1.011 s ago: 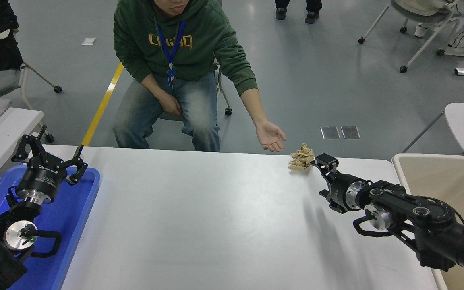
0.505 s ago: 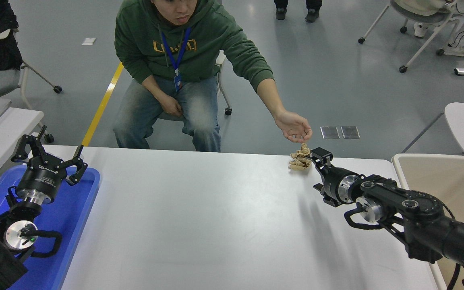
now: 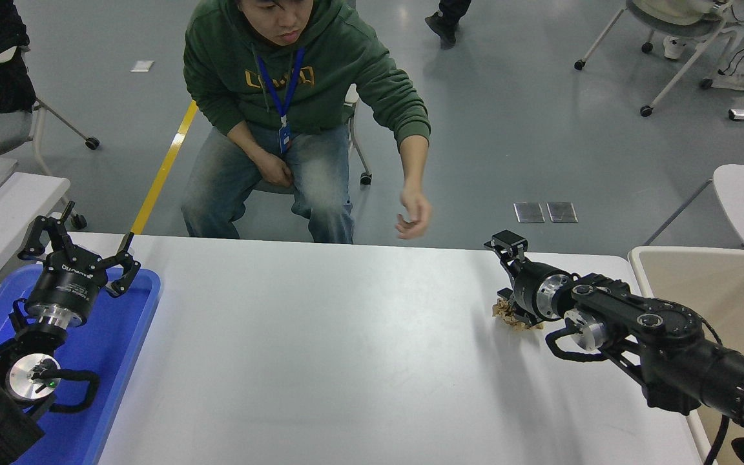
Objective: Clean the table surface
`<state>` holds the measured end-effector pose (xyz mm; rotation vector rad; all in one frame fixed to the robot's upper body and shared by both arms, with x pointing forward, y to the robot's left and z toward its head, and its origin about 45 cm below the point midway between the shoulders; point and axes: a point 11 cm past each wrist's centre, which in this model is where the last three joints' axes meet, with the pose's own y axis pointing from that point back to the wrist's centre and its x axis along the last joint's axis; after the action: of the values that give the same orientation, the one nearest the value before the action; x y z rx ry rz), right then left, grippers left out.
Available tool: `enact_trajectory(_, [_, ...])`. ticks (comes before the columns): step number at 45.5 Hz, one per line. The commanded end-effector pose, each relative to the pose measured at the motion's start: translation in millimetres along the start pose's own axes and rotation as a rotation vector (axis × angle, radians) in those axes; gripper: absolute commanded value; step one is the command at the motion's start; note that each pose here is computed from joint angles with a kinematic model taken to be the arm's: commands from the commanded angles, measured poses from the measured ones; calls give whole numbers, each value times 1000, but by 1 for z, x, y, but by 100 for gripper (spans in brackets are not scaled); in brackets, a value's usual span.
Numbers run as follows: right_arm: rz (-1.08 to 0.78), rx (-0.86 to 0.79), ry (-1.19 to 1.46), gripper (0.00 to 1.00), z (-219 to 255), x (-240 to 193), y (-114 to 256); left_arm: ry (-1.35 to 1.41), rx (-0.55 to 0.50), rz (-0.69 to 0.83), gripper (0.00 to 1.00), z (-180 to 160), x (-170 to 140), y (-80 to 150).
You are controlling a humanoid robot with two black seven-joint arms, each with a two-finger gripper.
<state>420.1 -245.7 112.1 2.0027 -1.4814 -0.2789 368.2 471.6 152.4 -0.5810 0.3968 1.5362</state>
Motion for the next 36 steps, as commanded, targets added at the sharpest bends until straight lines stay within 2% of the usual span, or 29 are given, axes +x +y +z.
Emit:
enact_trajectory(1, [-6,-29,57,100,12,21,8,0,-1,-1,100,0,0,-1])
enact_trajectory(9, [-27,-43,95,100,21,53,34,0,0,0,100,0,0,0])
enact_trajectory(21, [-35,-115,298,100,47,69,49,0,0,0,100,0,0,0])
enact_trajectory(36, [-73,-123,318,100,51,49,42,0,0,0,100,0,0,0])
